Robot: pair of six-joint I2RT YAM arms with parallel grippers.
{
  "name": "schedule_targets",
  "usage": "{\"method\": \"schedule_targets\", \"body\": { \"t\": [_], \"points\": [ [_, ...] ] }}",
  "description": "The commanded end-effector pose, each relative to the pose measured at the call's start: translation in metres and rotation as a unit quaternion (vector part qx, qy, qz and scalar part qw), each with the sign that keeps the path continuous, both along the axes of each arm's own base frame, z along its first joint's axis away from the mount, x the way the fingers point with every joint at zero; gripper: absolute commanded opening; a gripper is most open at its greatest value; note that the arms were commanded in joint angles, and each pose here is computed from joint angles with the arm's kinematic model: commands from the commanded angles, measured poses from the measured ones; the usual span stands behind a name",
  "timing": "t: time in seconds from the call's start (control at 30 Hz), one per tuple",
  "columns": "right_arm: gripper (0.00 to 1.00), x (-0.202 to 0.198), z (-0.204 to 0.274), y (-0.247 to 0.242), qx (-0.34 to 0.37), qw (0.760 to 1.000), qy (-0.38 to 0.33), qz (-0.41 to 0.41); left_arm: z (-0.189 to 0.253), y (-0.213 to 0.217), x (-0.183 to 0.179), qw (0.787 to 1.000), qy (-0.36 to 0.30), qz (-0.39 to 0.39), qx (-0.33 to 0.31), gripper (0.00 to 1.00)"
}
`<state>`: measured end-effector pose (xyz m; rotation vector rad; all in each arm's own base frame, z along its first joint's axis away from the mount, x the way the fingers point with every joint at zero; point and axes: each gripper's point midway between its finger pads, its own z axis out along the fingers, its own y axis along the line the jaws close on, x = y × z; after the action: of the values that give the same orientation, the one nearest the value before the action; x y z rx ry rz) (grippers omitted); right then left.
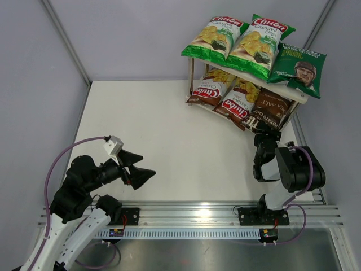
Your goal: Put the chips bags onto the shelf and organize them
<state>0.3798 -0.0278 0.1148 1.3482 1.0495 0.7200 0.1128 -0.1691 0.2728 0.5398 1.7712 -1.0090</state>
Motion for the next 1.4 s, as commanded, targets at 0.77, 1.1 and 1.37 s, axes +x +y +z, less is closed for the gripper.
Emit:
{"method": "schedule_targets", "body": {
  "t": [0.77, 1.1, 1.37],
  "points": [
    [0.30, -0.017, 0.038, 0.001, 0.006, 0.999, 0.033, 0.010, 0.011, 0.004, 0.002, 0.999, -0.030, 0.014, -0.011, 0.99],
    [0.25, -0.007, 0.038, -0.017, 0.077, 0.995, -0.028, -0.051, 0.011, 0.005, 0.003, 0.999, -0.028, 0.018, -0.010, 0.99],
    [0.25, 0.008, 0.039, -0.020, 0.090, 0.993, -0.049, -0.061, 0.010, 0.006, 0.004, 0.999, -0.026, 0.023, -0.009, 0.99]
  ]
}}
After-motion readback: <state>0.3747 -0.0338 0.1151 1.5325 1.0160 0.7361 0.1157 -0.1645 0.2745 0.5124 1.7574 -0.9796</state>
